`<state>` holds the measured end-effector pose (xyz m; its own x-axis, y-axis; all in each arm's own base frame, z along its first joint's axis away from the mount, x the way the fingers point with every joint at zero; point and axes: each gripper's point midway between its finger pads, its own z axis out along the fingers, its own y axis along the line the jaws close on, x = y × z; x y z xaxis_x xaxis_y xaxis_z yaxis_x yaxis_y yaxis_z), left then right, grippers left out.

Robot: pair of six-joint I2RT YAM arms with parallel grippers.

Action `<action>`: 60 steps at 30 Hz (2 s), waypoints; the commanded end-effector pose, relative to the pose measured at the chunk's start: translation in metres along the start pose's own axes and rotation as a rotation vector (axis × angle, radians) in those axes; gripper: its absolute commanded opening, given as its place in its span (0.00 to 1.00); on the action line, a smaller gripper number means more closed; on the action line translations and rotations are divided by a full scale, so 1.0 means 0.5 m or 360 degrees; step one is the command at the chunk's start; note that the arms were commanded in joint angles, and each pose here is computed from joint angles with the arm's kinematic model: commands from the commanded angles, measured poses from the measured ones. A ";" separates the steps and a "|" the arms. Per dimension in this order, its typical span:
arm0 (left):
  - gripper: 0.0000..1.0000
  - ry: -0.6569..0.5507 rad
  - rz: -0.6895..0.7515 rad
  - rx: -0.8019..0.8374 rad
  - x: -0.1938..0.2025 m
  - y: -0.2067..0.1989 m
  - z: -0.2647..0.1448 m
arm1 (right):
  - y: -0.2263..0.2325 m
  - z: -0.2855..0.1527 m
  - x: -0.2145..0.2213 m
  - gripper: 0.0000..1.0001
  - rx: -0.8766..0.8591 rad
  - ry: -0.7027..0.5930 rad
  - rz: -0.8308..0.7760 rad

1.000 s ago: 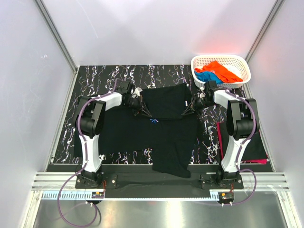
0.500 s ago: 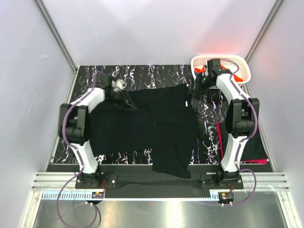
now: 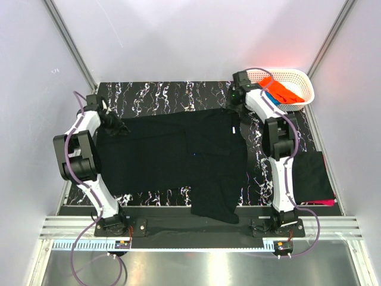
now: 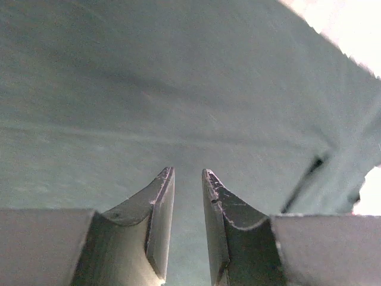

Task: Fold and stack the t-shirts
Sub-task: Fold the tshirt

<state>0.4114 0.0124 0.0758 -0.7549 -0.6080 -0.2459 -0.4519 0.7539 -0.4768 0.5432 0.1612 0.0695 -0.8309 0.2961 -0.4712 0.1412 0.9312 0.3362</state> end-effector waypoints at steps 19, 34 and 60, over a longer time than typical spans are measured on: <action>0.30 -0.0170 -0.0262 -0.0085 -0.186 0.129 0.104 | -0.026 0.146 -0.029 0.47 0.0219 -0.0050 -0.0134; 0.31 -0.0329 -0.0122 0.0142 -0.329 0.063 0.084 | 0.037 0.172 -0.165 0.50 -0.0042 -0.0400 -0.0165; 0.99 -0.0534 0.0244 0.0327 0.247 -0.051 -0.310 | 0.105 -0.346 0.144 1.00 -0.0032 -0.0099 -0.0395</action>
<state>0.2839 -0.0448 0.1903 -0.6170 -0.5454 -0.5673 -0.1819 0.8002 -0.5715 0.4378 0.2031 0.1932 -0.8014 0.1909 -0.5669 -0.0187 0.9392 0.3428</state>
